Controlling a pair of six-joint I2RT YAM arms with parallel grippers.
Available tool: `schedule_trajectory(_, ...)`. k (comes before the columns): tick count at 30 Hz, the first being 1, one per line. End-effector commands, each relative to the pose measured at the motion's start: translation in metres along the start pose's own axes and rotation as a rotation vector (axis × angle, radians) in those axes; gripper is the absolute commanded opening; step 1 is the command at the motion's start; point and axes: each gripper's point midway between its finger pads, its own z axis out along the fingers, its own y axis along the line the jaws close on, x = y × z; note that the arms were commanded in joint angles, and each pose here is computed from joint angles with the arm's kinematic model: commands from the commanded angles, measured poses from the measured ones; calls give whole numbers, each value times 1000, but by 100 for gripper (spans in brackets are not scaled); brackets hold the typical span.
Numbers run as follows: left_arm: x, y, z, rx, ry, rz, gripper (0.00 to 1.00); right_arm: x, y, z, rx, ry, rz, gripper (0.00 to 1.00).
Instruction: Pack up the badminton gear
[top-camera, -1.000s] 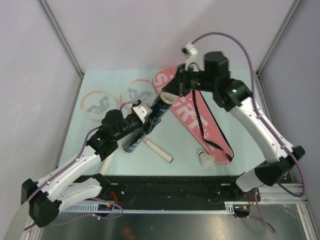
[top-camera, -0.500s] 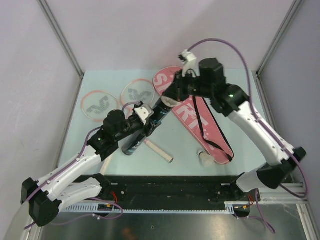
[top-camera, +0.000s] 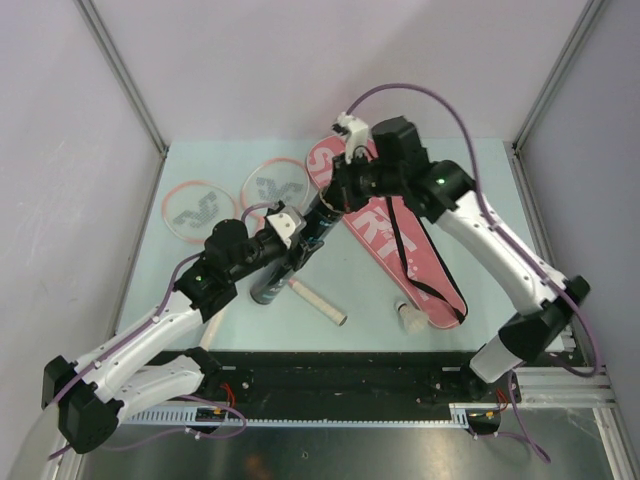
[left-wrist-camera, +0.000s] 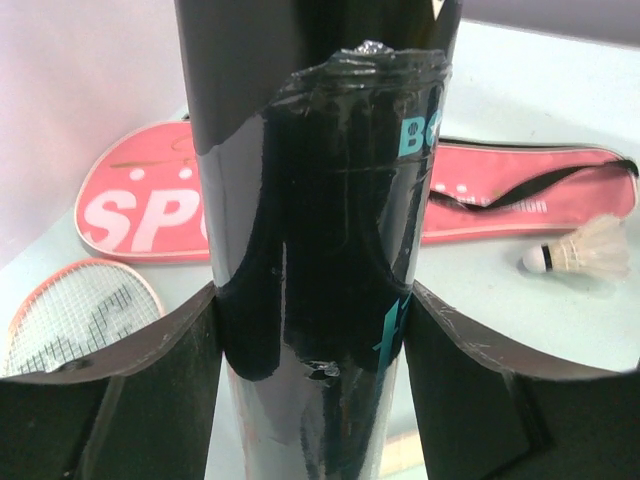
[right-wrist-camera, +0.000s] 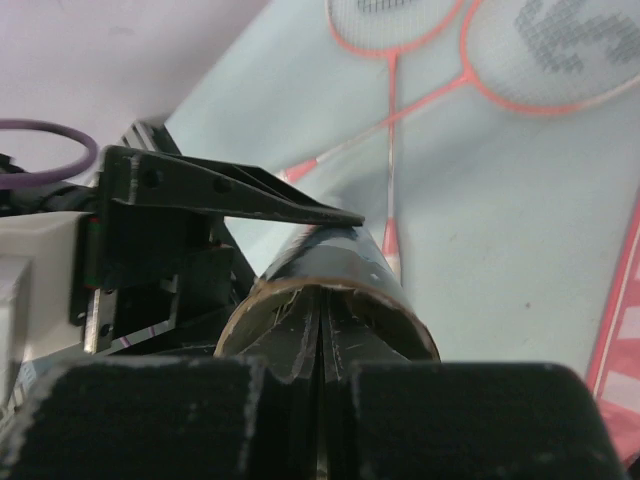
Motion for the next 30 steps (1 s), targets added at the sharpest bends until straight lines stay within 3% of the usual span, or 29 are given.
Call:
schedule_trajectory(1,-52,3,-6,10,-153,55,1,28,0,21,22,110,22,0)
schedule_trajectory(5,-51,2,-4,17,-149,48,0,12,3,23,14,52,16,0)
schedule_trajectory(8,-49,6,-5,-8,-144,45,0,-19,-7,-13,103,-74,-15,4)
schedule_trajectory(10,-50,12,-7,-43,-142,42,0,-29,-31,-37,232,-168,-10,14)
schedule_trajectory(11,-48,18,-7,-82,-133,37,0,-43,-19,-77,249,-277,-23,30)
schedule_trajectory(13,-45,23,-7,-111,-121,34,0,-49,-27,-112,335,-399,-14,49)
schedule_trajectory(14,-44,25,-6,-118,-118,34,1,-28,-40,-113,374,-382,5,66)
schedule_trajectory(15,-42,26,-6,-123,-111,34,0,-24,-37,-141,407,-449,24,71)
schedule_trajectory(17,-41,26,-5,-122,-108,31,0,12,-57,-141,466,-391,82,78)
schedule_trajectory(19,-40,25,-3,-114,-102,25,0,52,-74,-147,556,-327,214,79)
schedule_trajectory(20,-40,24,-2,-113,-103,20,0,95,-95,-139,634,-227,295,81)
schedule_trajectory(24,-40,24,-3,-110,-105,21,0,195,-127,-139,838,-131,669,84)
schedule_trajectory(26,-41,23,-4,-109,-108,22,0,226,-129,-132,832,-97,759,86)
schedule_trajectory(27,-42,23,-4,-108,-110,22,0,262,-131,-123,821,-25,838,86)
schedule_trajectory(30,-41,23,-4,-106,-107,20,0,289,-127,-111,755,-33,996,85)
